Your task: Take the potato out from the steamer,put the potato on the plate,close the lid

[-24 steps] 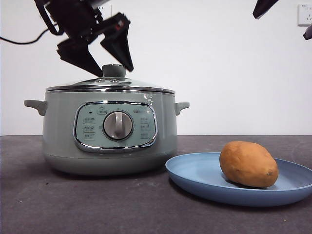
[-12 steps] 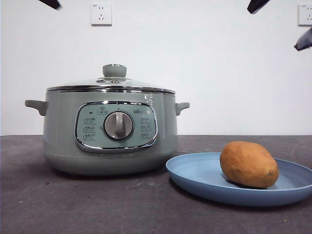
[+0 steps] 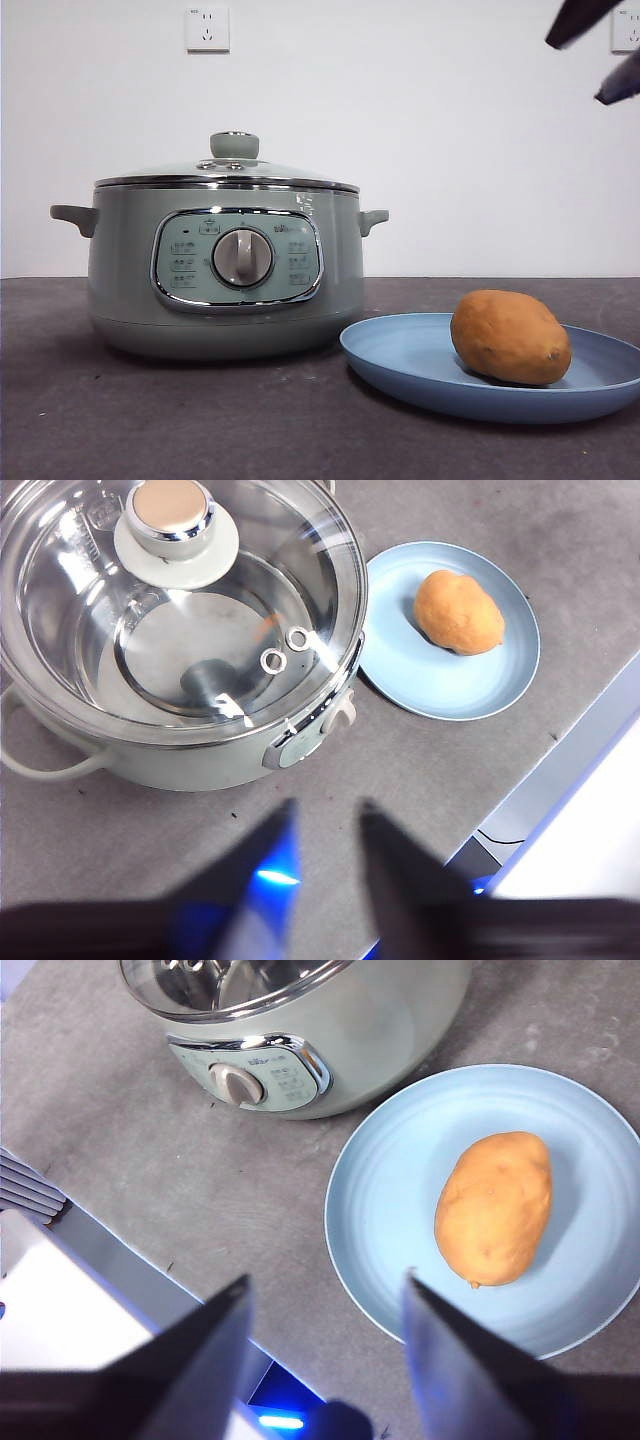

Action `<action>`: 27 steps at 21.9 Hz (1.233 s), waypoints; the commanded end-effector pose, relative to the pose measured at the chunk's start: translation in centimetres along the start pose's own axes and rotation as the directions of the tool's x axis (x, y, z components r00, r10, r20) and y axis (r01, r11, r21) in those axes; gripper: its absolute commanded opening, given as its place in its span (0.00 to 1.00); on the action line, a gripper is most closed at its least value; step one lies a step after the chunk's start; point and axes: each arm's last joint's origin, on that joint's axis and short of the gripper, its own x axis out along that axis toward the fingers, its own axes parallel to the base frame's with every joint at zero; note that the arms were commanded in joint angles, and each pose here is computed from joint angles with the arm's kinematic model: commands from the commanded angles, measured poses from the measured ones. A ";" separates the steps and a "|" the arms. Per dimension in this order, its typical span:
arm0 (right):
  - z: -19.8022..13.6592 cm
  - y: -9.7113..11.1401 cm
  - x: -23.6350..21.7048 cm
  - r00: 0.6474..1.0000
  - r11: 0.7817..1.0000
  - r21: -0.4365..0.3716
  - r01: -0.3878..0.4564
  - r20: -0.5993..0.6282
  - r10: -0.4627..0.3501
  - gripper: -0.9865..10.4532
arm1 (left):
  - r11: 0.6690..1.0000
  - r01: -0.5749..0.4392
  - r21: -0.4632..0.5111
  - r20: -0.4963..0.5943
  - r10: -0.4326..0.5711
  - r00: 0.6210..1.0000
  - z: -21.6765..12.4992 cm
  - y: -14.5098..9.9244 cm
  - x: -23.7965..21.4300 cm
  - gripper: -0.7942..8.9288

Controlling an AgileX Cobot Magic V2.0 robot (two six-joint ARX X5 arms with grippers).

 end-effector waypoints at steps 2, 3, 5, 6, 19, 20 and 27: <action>0.1 0.0 -0.1 1.000 1.000 0.001 0.002 0.007 -0.002 0.09 | 1.000 -0.004 -0.002 0.002 0.004 1.000 0.1 0.0 0.0 0.07; 0.1 0.0 -0.1 1.000 1.000 0.001 0.005 0.008 -0.005 0.09 | 1.000 -0.004 -0.002 0.003 0.004 1.000 0.1 0.0 0.0 0.07; 0.1 0.0 -0.1 1.000 1.000 0.002 0.004 0.008 -0.004 0.09 | 1.000 -0.004 -0.002 0.003 0.004 1.000 0.1 0.0 0.0 0.08; 0.1 0.0 -0.1 1.000 1.000 0.001 0.004 0.008 -0.004 0.09 | 1.000 -0.004 -0.002 0.003 0.004 1.000 0.1 0.0 0.0 0.08; 0.1 0.0 -0.1 1.000 1.000 0.001 0.004 0.008 -0.004 0.09 | 0.992 -0.116 0.051 0.210 0.103 0.972 1.4 1.0 -1.3 0.08; 0.1 0.0 -0.1 1.000 1.000 0.001 0.004 0.007 -0.004 0.09 | 0.985 -0.166 0.049 0.311 0.143 0.939 1.9 1.5 -2.3 0.08; 0.1 0.0 -0.1 1.000 1.000 0.001 0.004 0.008 -0.004 0.09 | 0.883 -0.465 -0.066 0.760 0.346 0.550 -1.4 2.7 -7.0 0.08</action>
